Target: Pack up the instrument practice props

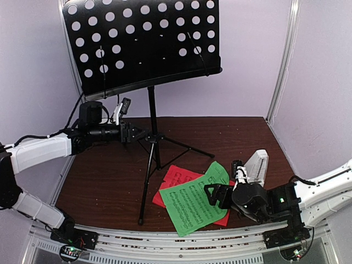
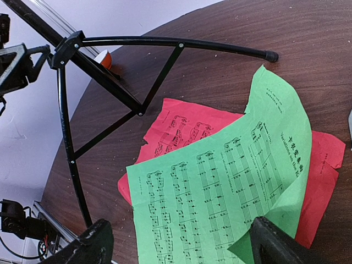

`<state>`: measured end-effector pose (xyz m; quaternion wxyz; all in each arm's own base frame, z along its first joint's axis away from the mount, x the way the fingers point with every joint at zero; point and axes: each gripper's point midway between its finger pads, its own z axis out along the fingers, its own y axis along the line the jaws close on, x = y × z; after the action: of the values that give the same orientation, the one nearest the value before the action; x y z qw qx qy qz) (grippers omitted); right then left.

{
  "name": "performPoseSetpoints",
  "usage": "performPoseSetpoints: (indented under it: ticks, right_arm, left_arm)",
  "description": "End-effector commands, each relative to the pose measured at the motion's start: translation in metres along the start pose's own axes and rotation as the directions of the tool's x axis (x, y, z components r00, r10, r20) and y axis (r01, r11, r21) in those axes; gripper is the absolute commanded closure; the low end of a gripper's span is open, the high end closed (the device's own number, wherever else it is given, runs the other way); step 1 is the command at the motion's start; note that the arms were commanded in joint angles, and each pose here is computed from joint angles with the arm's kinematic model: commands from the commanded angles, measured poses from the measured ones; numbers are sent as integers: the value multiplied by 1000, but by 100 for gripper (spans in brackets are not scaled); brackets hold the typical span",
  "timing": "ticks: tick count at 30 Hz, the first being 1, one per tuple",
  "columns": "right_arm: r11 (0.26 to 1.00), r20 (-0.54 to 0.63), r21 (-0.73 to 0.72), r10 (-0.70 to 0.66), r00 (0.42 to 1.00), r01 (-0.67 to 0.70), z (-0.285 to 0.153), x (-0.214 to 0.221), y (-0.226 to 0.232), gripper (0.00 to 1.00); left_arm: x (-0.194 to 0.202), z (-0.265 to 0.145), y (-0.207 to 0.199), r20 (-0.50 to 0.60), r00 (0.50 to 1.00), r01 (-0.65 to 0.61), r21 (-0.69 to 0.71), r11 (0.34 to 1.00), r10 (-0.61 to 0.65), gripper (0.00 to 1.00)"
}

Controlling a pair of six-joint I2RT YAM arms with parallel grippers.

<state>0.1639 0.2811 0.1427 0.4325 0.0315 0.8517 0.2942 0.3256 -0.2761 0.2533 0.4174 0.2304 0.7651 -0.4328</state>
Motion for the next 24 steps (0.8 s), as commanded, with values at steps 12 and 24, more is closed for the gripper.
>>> performPoseSetpoints:
  ticks: [12, 24]
  right_arm:
    - [1000, -6, -7, -6, 1000, 6, 2, -2, 8, 12]
    - [1000, -5, -3, -10, 1000, 10, 1, -3, 9, 12]
  left_arm:
    - [1, 16, 5, 4, 936, -352, 50, 935, 352, 48]
    - [7, 24, 10, 29, 972, -234, 71, 970, 232, 78]
